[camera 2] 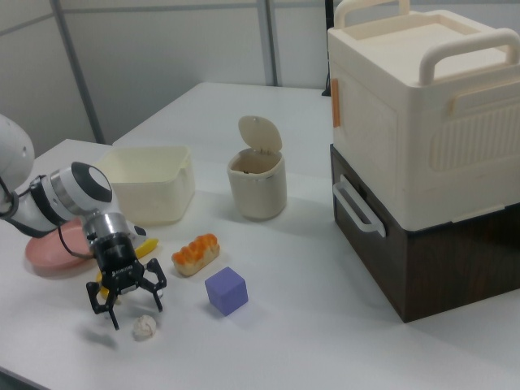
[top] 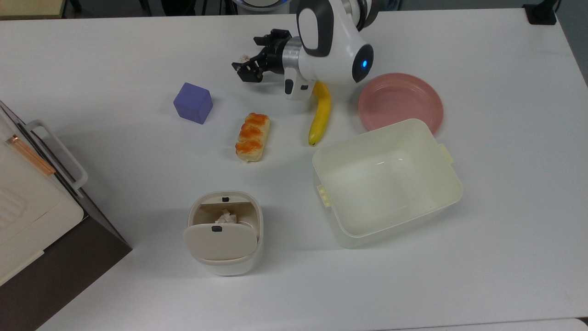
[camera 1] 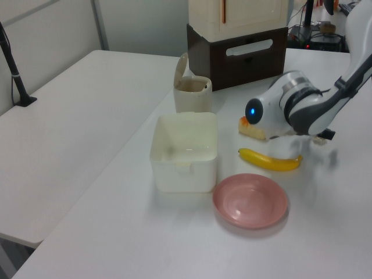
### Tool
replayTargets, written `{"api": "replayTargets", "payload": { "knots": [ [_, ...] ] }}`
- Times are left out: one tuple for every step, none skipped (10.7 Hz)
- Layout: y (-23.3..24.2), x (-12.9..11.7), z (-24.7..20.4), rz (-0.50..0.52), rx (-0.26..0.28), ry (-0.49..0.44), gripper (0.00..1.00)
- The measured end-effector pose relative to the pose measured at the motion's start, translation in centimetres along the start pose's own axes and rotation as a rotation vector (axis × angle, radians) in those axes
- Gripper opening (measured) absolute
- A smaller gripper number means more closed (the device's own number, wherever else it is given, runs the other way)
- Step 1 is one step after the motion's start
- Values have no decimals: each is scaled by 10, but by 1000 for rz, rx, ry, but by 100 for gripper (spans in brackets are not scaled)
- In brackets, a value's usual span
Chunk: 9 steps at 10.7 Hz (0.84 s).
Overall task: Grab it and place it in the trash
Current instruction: 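Lower the gripper and close it on the white paper ball, then lift the paper ball and carry it over the white trash bin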
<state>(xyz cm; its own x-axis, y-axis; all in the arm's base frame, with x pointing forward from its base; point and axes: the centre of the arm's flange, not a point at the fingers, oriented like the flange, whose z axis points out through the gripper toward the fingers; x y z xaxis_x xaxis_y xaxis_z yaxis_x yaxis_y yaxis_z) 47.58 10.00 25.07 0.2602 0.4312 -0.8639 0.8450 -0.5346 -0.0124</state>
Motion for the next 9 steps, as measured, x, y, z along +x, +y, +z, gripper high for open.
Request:
{"api": "replayTargets", "payload": {
  "knots": [
    [0,7,5,7,-3,-14,91],
    [1,9,5,11,-5,-16,78],
    [3,8,3,15,-6,-12,64],
    [5,7,1,20,-7,-7,46],
    [6,6,0,22,-7,-4,29],
    [7,6,-1,24,-8,-2,15],
    [7,6,-2,27,-8,0,13],
    [7,5,-2,28,-9,1,13],
    [8,5,-3,28,-9,1,13]
  ]
}}
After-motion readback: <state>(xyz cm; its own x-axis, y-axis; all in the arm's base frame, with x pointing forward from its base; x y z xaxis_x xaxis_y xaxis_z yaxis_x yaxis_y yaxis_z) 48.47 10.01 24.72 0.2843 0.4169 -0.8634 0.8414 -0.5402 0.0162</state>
